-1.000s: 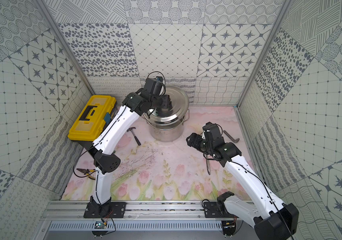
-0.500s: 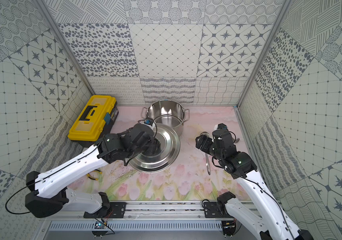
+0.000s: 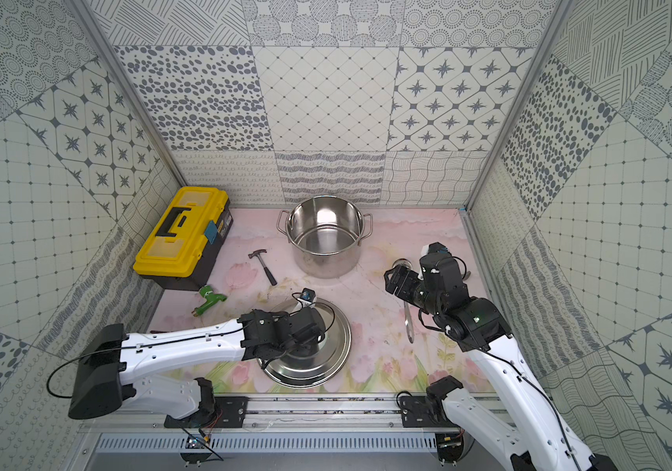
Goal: Stir the soup with a spoon
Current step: Place the lid at the center of the board.
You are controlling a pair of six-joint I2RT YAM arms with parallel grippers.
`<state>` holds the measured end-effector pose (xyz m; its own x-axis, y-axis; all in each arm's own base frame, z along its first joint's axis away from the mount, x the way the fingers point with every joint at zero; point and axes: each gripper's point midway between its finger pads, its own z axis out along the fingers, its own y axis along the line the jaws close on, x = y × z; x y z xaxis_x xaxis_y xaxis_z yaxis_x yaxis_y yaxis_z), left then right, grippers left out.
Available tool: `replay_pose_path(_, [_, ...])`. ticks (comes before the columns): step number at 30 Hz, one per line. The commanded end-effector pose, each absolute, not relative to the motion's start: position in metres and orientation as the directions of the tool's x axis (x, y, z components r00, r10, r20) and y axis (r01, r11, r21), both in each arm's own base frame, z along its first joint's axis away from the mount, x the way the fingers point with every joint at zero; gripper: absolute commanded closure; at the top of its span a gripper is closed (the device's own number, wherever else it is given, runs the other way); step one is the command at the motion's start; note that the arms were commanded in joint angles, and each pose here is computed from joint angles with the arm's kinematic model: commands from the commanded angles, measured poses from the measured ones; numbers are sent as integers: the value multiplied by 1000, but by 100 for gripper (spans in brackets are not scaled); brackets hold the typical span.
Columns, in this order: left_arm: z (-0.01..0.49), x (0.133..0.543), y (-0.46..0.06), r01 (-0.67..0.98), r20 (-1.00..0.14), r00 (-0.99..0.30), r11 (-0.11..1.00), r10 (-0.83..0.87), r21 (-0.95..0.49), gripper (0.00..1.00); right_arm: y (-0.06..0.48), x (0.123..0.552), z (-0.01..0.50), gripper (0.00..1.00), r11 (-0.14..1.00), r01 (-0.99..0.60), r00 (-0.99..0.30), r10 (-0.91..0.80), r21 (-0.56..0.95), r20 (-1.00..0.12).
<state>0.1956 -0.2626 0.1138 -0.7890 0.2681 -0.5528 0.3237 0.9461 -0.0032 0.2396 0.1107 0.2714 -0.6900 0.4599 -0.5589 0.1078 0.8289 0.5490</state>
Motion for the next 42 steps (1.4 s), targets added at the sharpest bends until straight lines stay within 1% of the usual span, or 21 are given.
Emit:
replay_pose_path(1, [120,218,-318,345,-663,-730,926,163,-152,100,109,235,286,16,810,95,-667,483,578,-568])
replay_pose_path(7, [102,224,-331,372,-663,-720,920,205,-120,100,106,237,286,16,819,103,-659,482,565,-578])
replay_pose_path(12, [91,229,-335,376,-662,-720,919,208,-121,100,109,242,283,15,829,105,-672,466,549,-575])
replay_pose_path(19, [76,241,-333,354,-643,-739,928,200,-119,100,110,246,271,15,840,123,-690,455,528,-563])
replay_pose_path(24, [67,250,-323,318,-633,-752,942,185,-103,100,111,247,263,16,845,136,-702,450,517,-551])
replay_pose_path(27, [62,253,-317,299,-627,-757,950,182,-85,100,109,248,250,16,859,149,-717,435,490,-545])
replay_pose_path(37, [46,260,-310,271,-596,-781,961,185,-57,100,90,247,175,16,911,266,-782,395,316,-482])
replay_pose_path(39, [41,257,-309,268,-583,-791,962,188,-53,98,87,247,165,15,917,280,-792,388,285,-471])
replay_pose_path(40, [39,257,-310,267,-579,-794,962,186,-57,95,85,248,160,15,919,286,-796,386,273,-466])
replay_pose_path(41, [38,256,-309,265,-575,-797,963,186,-55,91,85,248,156,15,920,288,-801,384,266,-460])
replay_pose_path(42, [37,255,-309,263,-572,-799,963,186,-54,85,84,249,153,15,921,291,-804,382,260,-455])
